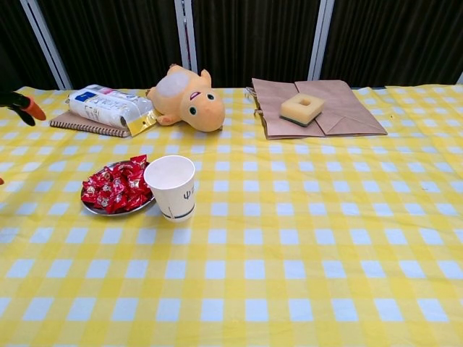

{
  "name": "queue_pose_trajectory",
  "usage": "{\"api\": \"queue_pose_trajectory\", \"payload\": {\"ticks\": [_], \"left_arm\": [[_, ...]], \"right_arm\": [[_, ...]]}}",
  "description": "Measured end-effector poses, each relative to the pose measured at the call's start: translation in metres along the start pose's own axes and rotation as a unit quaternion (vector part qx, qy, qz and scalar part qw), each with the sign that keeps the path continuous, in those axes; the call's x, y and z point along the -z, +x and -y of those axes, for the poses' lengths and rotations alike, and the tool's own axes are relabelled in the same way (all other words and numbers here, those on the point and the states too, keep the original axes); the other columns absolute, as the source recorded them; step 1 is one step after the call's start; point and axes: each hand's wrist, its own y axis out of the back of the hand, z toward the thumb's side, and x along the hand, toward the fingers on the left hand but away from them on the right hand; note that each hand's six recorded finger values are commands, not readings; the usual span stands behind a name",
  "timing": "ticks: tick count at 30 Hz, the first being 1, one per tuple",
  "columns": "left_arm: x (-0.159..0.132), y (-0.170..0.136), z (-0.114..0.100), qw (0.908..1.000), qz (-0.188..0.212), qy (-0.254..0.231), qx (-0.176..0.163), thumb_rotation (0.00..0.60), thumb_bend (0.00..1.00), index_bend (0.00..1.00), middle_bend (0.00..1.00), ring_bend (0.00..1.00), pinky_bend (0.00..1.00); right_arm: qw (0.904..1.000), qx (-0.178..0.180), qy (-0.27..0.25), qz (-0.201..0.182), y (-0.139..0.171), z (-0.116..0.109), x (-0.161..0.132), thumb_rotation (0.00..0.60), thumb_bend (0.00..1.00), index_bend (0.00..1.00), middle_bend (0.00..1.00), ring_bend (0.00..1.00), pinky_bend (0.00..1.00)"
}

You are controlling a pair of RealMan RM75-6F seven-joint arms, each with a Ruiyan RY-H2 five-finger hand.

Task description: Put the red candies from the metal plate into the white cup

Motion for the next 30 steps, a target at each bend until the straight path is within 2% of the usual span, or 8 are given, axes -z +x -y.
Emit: {"api": "queue_pose_trajectory", "payload": {"ticks": [8,18,22,30], "left_arm": [[-0.037,0.037,0.010,0.9987,0.006,0.029,0.041,0.600,0.13,0.15,0.15,0.87,0.92],[-0.072,0.078,0.035,0.9958,-0.001,0.050,0.077,0.600,0.16,0.16,0.17,0.87,0.92],[-0.082,0.086,0.042,0.9945,-0.001,0.062,0.085,0.600,0.16,0.18,0.18,0.87,0.92],[-0.084,0.091,0.049,0.9925,-0.007,0.078,0.093,0.600,0.16,0.20,0.18,0.87,0.92]], "right_arm": [[0.9999,-0.002,-0.012,-0.002,-0.001,-0.001,-0.001,0.600,0.42,0.00,0.00,0.00,0.00],[0.9997,0.000,-0.026,-0.001,-0.002,-0.004,-0.001,0.600,0.42,0.00,0.00,0.00,0.00],[0.9995,0.002,-0.031,0.001,-0.002,-0.006,0.000,0.600,0.42,0.00,0.00,0.00,0.00],[0.9995,0.002,-0.032,-0.002,-0.002,-0.006,-0.002,0.600,0.42,0.00,0.00,0.00,0.00]]}}
